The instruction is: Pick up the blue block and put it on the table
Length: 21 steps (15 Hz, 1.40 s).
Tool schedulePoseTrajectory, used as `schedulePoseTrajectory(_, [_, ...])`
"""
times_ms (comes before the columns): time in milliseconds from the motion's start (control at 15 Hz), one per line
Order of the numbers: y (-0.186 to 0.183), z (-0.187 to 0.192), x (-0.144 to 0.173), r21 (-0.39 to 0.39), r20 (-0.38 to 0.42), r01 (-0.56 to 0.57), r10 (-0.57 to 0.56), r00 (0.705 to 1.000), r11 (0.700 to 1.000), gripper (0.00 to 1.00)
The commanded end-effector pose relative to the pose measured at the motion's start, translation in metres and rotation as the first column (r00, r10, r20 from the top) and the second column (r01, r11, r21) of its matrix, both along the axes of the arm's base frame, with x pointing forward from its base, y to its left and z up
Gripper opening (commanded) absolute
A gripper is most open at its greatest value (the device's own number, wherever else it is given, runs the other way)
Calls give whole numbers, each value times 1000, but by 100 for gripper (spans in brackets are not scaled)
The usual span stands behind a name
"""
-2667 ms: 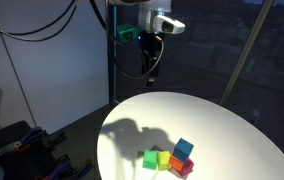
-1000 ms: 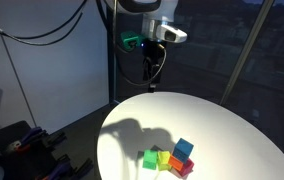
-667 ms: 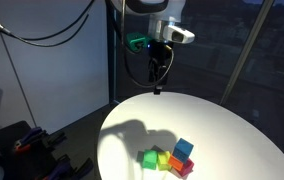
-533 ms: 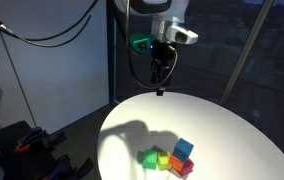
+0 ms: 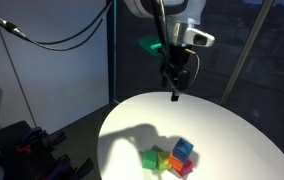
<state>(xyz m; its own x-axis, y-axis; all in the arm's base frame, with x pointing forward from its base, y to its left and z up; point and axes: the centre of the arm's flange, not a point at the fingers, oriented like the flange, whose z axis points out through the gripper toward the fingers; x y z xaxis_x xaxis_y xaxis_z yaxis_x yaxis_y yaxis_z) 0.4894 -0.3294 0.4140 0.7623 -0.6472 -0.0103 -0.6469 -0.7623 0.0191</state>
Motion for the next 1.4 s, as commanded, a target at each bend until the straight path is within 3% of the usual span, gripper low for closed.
schedulePoseTrajectory(0, [-23, 5, 9, 8, 8, -68, 68, 998, 998, 100])
schedulePoseTrajectory(467, [-44, -3, 14, 3, 8, -164, 164, 986, 987, 100])
schedulePoseTrajectory(1333, [-72, -42, 12, -11, -27, -154, 154, 988, 988, 100])
